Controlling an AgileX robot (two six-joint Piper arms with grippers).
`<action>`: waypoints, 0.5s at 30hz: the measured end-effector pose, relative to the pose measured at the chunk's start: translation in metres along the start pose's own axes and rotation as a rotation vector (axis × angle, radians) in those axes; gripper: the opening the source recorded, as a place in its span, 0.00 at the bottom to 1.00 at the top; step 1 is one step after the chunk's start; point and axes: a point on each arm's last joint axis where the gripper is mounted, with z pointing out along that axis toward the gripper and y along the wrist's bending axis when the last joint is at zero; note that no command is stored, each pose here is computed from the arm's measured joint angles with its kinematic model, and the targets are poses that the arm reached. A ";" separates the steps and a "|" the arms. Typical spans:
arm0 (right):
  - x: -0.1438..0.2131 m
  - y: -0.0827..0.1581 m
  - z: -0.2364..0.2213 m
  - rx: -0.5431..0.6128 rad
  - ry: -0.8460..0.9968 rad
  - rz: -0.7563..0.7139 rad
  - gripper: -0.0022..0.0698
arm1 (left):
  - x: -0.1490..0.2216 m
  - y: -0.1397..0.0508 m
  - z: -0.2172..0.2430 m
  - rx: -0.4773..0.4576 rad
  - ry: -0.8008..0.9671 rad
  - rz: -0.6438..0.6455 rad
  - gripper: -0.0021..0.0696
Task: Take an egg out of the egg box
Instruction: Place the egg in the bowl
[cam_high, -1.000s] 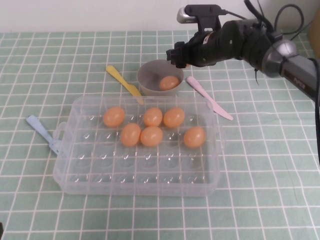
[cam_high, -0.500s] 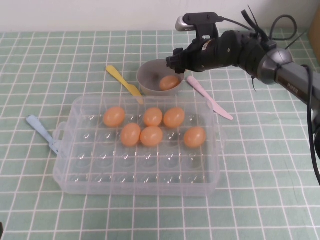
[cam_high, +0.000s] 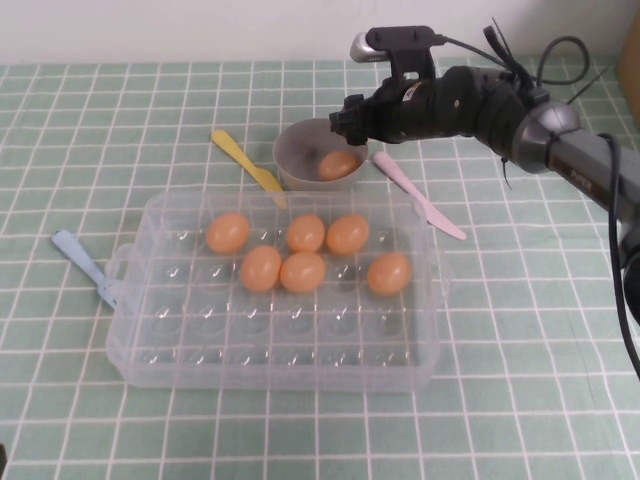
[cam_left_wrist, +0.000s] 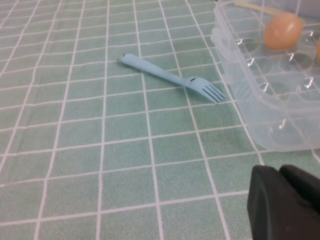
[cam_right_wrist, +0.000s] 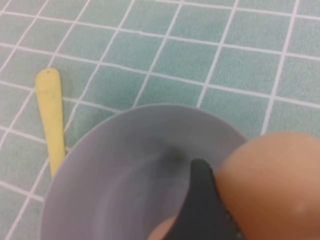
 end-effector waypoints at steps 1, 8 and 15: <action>0.001 0.000 0.001 -0.004 0.000 0.011 0.62 | 0.000 0.000 0.000 0.000 0.000 0.000 0.02; 0.006 -0.002 0.004 -0.022 0.035 0.062 0.62 | 0.000 0.000 0.000 0.000 0.000 0.000 0.02; 0.009 -0.005 0.006 -0.022 0.048 0.044 0.62 | 0.000 0.000 0.000 0.000 0.000 0.000 0.02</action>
